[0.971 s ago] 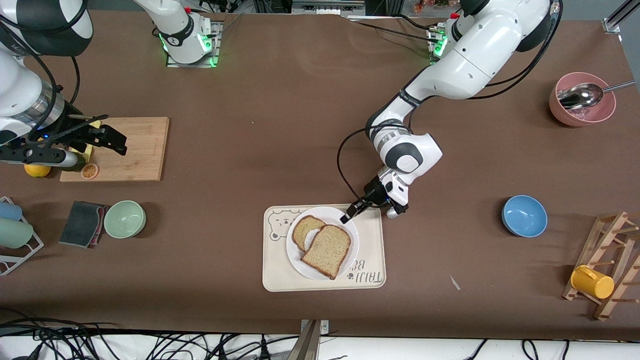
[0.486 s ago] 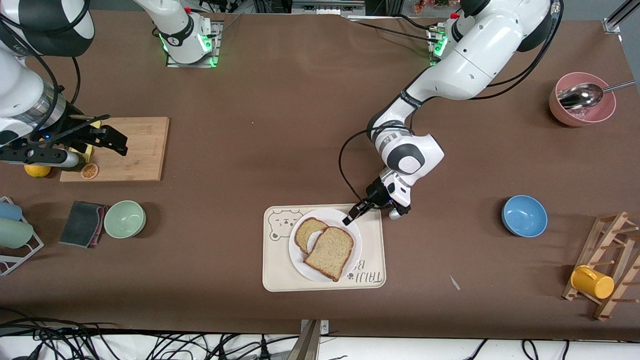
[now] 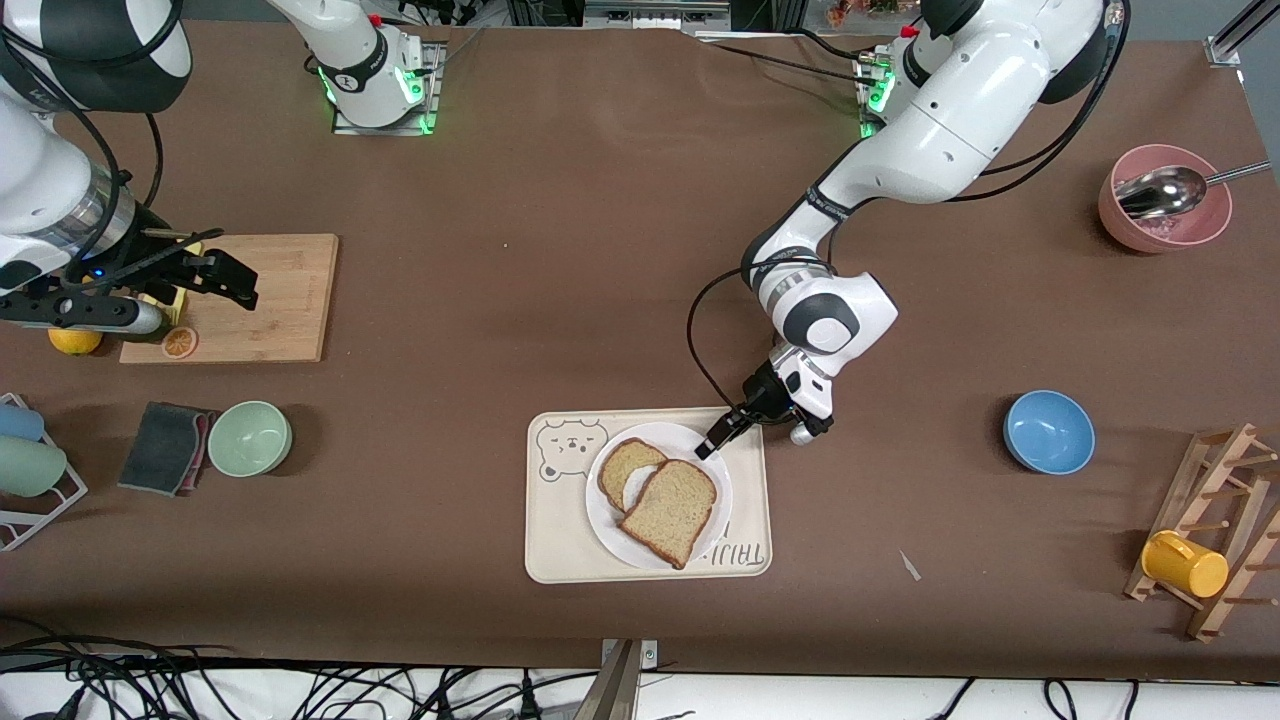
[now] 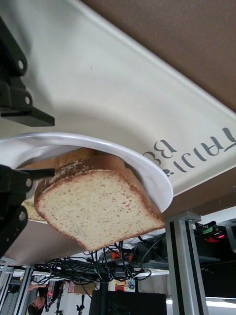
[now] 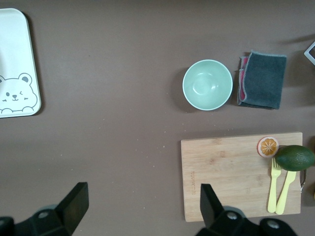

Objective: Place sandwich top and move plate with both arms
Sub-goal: 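Settle the plate on the tray and open the left gripper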

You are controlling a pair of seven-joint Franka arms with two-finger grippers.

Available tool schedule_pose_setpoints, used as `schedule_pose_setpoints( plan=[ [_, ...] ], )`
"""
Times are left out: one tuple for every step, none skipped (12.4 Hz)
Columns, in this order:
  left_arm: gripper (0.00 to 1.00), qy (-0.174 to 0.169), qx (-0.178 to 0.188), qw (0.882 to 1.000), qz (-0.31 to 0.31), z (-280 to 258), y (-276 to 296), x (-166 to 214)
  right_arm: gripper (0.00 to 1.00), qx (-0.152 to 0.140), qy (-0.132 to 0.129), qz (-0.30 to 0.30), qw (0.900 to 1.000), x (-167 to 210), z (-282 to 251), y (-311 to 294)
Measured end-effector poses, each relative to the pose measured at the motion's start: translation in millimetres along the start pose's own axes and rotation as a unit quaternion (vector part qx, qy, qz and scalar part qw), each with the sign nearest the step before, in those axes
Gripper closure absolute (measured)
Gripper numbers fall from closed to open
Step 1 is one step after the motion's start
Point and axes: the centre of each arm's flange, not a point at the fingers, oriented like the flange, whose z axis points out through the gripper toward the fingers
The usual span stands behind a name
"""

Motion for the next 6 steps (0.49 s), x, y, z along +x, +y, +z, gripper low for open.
schedule_pose_setpoints(
  plan=[
    [0.44, 0.001, 0.000, 1.000, 0.000, -0.2, -0.1, 0.6, 0.00, 0.002, 0.000, 0.000, 1.000, -0.1, 0.0, -0.5],
    [0.33, 0.002, 0.000, 1.000, 0.000, -0.8, 0.2, 2.1, 0.00, 0.005, -0.001, 0.001, 1.000, -0.2, 0.0, -1.2],
    [0.22, 0.007, 0.004, 1.000, 0.000, -2.6, 0.4, 5.0, 0.00, 0.007, -0.001, 0.001, 1.000, -0.3, 0.0, -1.4],
    [0.13, 0.014, 0.011, 1.000, 0.000, -5.4, 1.3, 8.1, 0.00, 0.007, -0.001, 0.001, 1.000, -0.3, 0.0, -1.5],
    [0.12, 0.022, 0.015, 1.000, 0.002, -9.0, 5.3, 11.1, 0.00, 0.007, -0.002, 0.001, 1.000, -0.4, 0.1, -1.5],
    [0.07, 0.031, 0.020, 0.999, 0.004, -14.2, 12.4, 13.6, 0.00, 0.007, -0.002, 0.001, 1.000, -0.6, 0.0, -1.5]
  ],
)
